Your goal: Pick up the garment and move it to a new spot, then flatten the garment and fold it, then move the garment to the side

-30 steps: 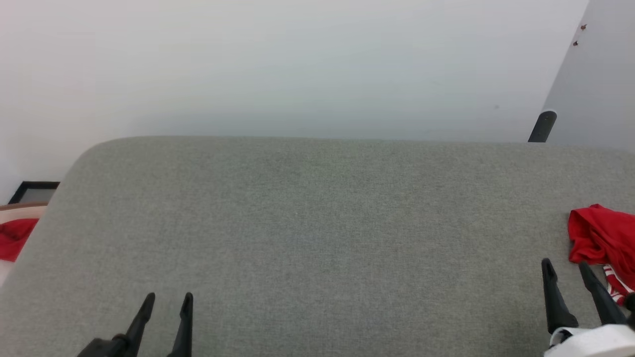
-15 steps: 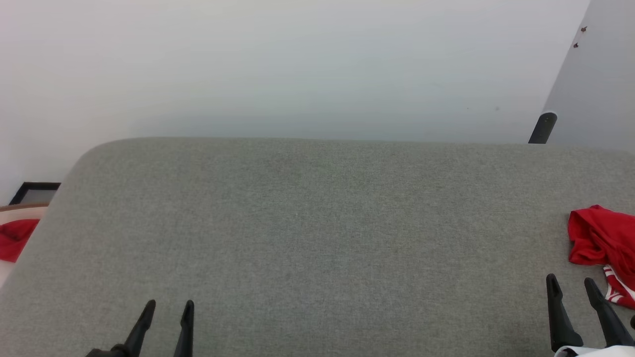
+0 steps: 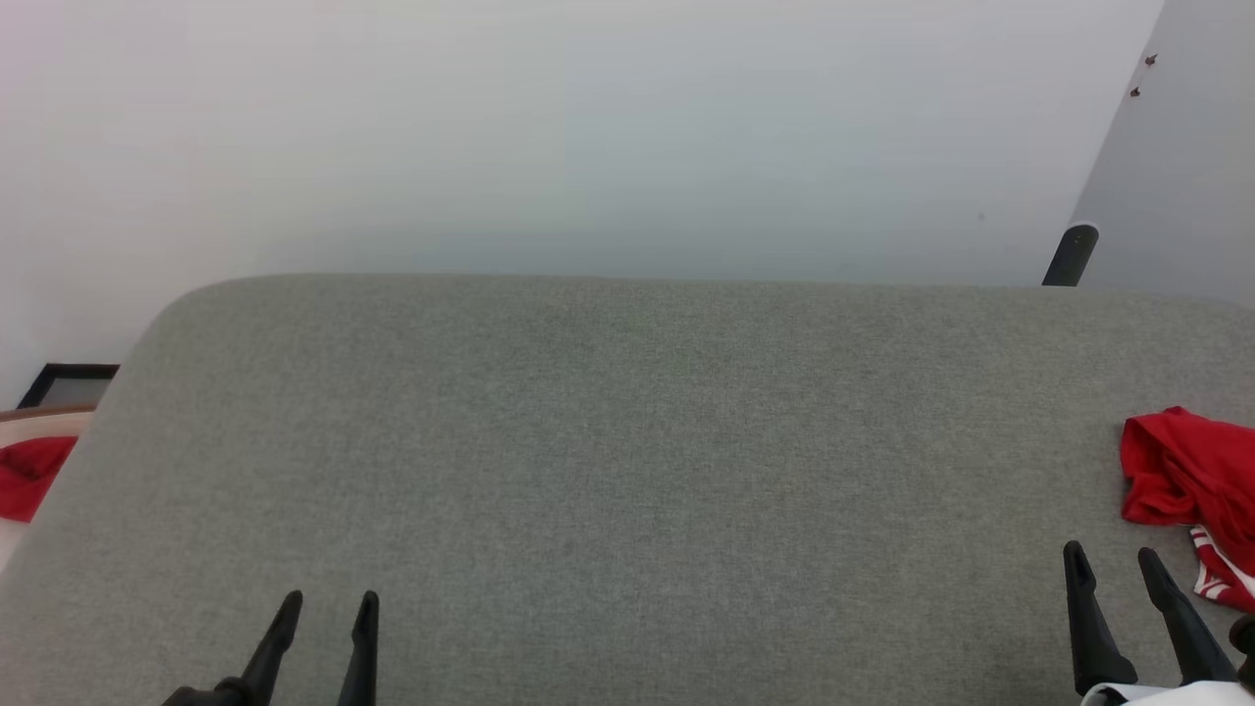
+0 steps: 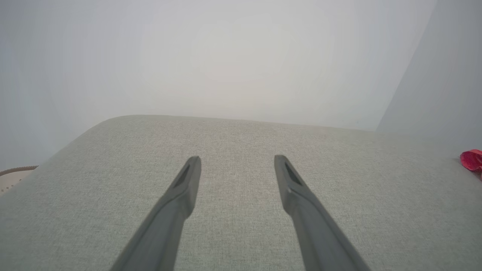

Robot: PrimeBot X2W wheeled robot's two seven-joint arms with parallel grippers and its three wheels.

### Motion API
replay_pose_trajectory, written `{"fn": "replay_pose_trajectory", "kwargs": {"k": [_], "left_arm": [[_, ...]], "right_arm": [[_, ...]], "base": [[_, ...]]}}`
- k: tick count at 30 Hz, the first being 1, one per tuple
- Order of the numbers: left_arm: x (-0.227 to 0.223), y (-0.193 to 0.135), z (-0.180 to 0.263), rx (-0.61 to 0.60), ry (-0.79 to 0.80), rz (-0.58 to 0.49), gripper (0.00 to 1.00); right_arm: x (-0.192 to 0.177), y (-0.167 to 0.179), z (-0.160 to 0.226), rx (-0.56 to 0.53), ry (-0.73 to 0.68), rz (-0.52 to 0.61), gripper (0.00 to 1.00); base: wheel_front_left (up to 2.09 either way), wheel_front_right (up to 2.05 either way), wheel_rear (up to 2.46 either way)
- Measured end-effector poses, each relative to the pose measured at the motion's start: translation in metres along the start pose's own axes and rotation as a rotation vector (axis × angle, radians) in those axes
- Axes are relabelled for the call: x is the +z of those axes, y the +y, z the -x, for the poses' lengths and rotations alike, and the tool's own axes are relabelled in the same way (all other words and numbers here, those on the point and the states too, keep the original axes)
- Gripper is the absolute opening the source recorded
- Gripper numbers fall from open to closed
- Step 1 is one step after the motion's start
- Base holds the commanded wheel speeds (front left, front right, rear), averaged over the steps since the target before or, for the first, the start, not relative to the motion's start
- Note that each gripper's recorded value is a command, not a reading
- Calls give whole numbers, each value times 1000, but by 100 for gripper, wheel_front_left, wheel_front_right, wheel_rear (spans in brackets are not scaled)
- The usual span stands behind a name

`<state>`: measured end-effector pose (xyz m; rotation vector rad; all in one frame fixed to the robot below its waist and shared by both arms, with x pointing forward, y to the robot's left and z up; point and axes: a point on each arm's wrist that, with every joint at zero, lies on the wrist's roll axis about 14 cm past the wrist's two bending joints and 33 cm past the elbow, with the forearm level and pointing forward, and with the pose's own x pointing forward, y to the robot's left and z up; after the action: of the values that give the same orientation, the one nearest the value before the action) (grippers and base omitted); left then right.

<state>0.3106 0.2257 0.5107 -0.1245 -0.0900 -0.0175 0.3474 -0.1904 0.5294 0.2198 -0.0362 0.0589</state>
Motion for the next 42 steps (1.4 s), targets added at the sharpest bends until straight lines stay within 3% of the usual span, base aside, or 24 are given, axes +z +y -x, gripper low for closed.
{"fn": "replay_pose_trajectory", "kwargs": {"k": [21, 22, 27, 42], "left_arm": [[-2, 5, 0, 25, 13, -2, 100], [-4, 6, 1, 30, 19, -3, 0], [-26, 3, 9, 47, 87, 37, 0], [-30, 9, -2, 121, 108, 300, 0]], "right_arm": [[4, 2, -2, 9, -20, -22, 100], [3, 2, -2, 7, -16, -24, 0], [-21, -3, 6, -17, 58, -51, 0], [-26, -7, 1, -44, 67, -301, 0]], "base": [[0, 0, 0], [0, 0, 0], [0, 0, 0], [0, 0, 0]]}}
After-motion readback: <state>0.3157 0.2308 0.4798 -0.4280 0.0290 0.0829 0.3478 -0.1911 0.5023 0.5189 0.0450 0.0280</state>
